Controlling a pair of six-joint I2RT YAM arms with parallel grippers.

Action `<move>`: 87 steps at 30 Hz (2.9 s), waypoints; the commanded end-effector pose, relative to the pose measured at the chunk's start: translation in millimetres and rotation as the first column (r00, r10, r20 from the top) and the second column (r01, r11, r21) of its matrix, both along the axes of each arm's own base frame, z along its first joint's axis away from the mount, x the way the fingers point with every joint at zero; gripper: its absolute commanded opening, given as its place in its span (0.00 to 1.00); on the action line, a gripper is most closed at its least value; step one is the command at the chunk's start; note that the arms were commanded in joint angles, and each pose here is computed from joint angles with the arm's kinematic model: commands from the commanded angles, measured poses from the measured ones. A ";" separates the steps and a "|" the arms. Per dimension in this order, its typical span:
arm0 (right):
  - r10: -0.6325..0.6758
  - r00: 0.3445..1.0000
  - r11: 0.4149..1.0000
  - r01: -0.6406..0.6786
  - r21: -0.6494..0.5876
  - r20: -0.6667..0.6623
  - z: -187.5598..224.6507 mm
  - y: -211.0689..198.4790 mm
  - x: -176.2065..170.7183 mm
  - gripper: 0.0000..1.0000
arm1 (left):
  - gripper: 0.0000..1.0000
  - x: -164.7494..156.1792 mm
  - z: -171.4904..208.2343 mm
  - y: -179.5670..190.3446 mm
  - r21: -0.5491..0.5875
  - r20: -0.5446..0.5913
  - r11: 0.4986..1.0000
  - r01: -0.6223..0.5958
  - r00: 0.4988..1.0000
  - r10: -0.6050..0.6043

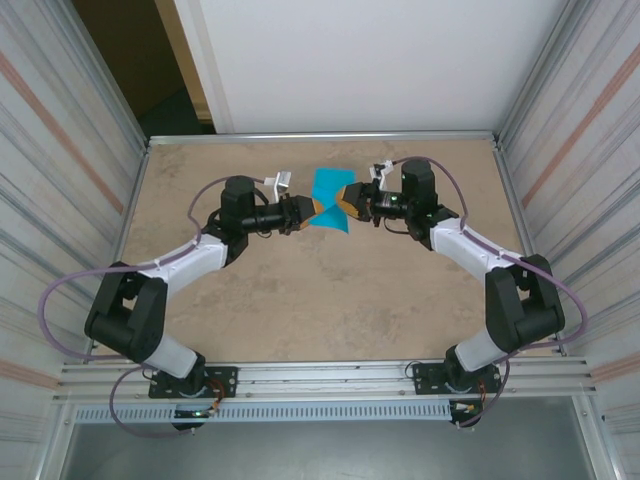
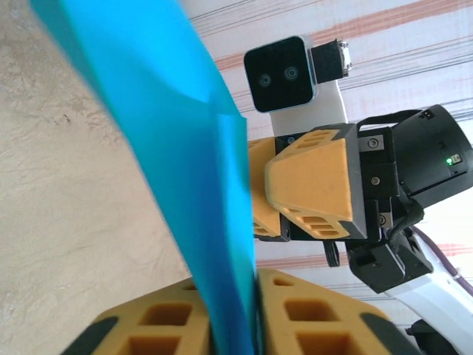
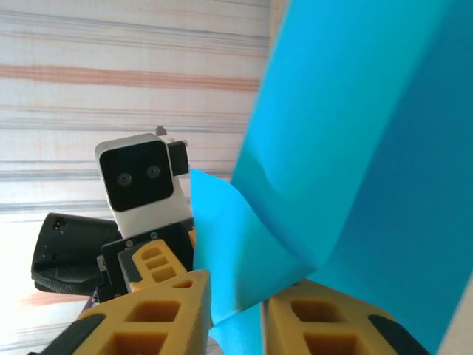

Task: Fold a paper plane with a square sheet of paper (pick it up from the middle)
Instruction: Turn over the paper at the center of the table, then move the paper to the center of the table.

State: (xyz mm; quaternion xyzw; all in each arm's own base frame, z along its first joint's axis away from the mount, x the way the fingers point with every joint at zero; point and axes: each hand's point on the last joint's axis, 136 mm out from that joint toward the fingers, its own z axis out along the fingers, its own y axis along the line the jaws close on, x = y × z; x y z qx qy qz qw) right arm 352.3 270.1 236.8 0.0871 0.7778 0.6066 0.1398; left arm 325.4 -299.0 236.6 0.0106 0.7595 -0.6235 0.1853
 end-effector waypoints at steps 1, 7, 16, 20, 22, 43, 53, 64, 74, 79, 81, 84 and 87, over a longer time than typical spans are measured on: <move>0.005 1.000 1.000 -0.004 -0.028 0.027 1.4 -8.9 -7.0 0.30 | 0.14 2.9 6.1 -2.1 -0.003 0.021 1.000 0.021 1.000 -0.021; -0.065 0.998 0.991 0.064 -0.115 -0.011 -17.3 -31.2 -4.8 0.46 | 0.10 6.0 -9.9 2.9 0.038 -0.006 0.999 0.003 1.000 -0.003; -0.261 0.965 0.897 0.231 -0.376 -0.030 -55.7 -93.2 -0.1 0.59 | 0.08 8.0 -48.9 41.5 0.336 -0.004 0.940 -0.060 0.998 0.066; -0.307 0.952 0.841 0.270 -0.469 -0.004 -62.3 -109.8 -2.1 0.60 | 0.08 7.3 -67.6 85.8 0.687 0.056 0.717 -0.117 0.992 0.109; -0.323 0.946 0.822 0.286 -0.493 0.011 -62.8 -115.4 -3.0 0.61 | 0.08 7.9 -70.7 109.7 0.832 0.107 0.535 -0.150 0.988 0.110; -0.552 0.833 0.627 0.447 -0.638 0.041 -79.7 -190.5 -29.1 0.60 | 0.23 1.5 -153.2 15.6 0.987 -0.029 0.156 0.038 0.998 -0.059; -0.468 0.884 0.677 0.356 -0.644 -0.003 -92.1 -172.1 -26.8 0.63 | 0.56 -5.0 -125.1 -43.3 0.565 -0.253 0.788 0.243 0.961 -0.115; -0.161 0.984 0.752 0.075 -0.654 -0.072 -128.6 -20.2 -17.5 0.67 | 0.90 22.5 -130.0 99.3 0.534 -0.236 0.841 -0.084 0.941 0.243; -0.003 0.985 0.767 -0.107 -0.633 -0.171 -173.8 79.2 -14.2 0.61 | 0.99 10.4 -141.1 158.6 0.558 -0.217 0.807 -0.196 0.904 0.370; -0.008 0.975 0.748 -0.142 -0.649 -0.222 -198.7 75.4 -14.9 0.60 | 0.99 10.0 -146.4 156.8 0.552 -0.244 0.813 -0.185 0.897 0.369; -0.013 0.970 0.740 -0.153 -0.655 -0.242 -206.8 68.3 -17.3 0.60 | 0.99 11.6 -146.2 154.5 0.538 -0.253 0.823 -0.183 0.896 0.365; -0.026 0.965 0.723 -0.162 -0.671 -0.261 -216.6 52.9 -21.5 0.59 | 0.98 13.1 -146.7 150.7 0.518 -0.267 0.837 -0.176 0.896 0.354; -0.027 0.961 0.704 -0.176 -0.688 -0.274 -221.5 36.4 -25.8 0.58 | 0.98 12.7 -146.5 148.1 0.507 -0.277 0.845 -0.170 0.896 0.346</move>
